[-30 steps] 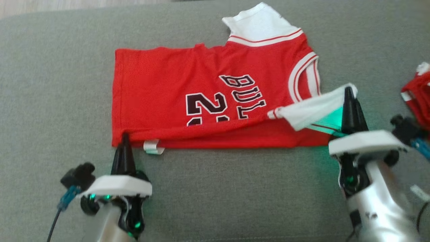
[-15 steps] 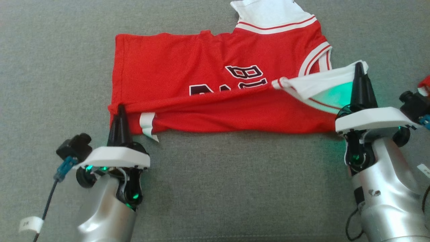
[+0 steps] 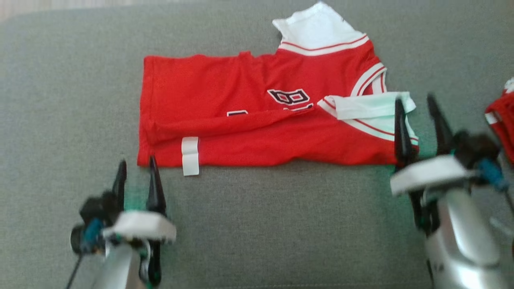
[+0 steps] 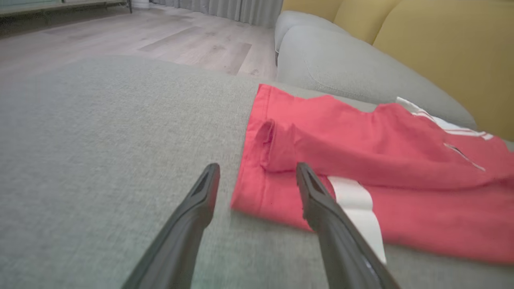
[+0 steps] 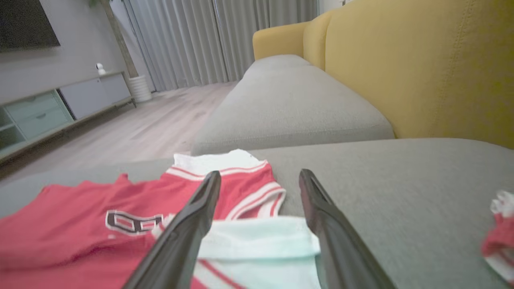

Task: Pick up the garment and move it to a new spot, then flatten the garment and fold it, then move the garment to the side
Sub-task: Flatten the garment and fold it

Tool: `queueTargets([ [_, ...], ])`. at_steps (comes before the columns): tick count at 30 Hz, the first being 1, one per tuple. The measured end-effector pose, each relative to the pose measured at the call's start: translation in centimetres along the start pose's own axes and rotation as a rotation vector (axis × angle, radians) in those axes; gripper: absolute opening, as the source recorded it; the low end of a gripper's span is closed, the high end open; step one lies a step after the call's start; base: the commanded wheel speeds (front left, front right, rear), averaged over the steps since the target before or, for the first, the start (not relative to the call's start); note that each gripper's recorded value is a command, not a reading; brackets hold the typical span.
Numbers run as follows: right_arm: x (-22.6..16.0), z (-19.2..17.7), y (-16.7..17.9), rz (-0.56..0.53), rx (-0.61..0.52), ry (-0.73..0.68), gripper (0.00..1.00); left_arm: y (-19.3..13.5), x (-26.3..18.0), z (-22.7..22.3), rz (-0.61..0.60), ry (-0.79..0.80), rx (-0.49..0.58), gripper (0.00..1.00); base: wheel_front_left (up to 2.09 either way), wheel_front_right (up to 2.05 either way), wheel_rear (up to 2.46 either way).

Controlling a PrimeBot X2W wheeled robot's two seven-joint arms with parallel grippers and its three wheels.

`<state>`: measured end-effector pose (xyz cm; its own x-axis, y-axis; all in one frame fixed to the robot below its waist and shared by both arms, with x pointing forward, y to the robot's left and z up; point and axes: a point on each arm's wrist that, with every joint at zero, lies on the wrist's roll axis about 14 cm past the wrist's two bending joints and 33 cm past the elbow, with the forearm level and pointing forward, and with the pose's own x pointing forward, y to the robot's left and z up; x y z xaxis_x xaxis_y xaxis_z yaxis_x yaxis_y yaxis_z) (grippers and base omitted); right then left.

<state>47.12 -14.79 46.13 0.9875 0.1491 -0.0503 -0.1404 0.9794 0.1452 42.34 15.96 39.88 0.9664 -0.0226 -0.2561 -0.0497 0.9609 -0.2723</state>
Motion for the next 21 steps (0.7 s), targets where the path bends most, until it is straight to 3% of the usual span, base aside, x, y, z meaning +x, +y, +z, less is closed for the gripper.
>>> queueTargets([
  [5, -4.4, -2.6, -0.5, -0.026, -0.037, 0.081, 1.0, 0.9, -3.8, -1.0, 0.01, 0.012, 0.101, 1.0, 0.0, 0.0, 0.0],
  [14, -9.0, -3.9, -0.4, -0.053, -0.018, 0.121, 1.0, 1.5, -8.6, -2.4, 0.028, 0.026, 0.132, 1.0, 0.0, 0.0, 0.0],
  [21, -10.1, -4.3, -0.4, -0.059, 0.0, 0.131, 1.0, 1.2, -9.7, -2.9, 0.02, 0.031, 0.135, 1.0, 0.0, 0.0, 0.0],
])
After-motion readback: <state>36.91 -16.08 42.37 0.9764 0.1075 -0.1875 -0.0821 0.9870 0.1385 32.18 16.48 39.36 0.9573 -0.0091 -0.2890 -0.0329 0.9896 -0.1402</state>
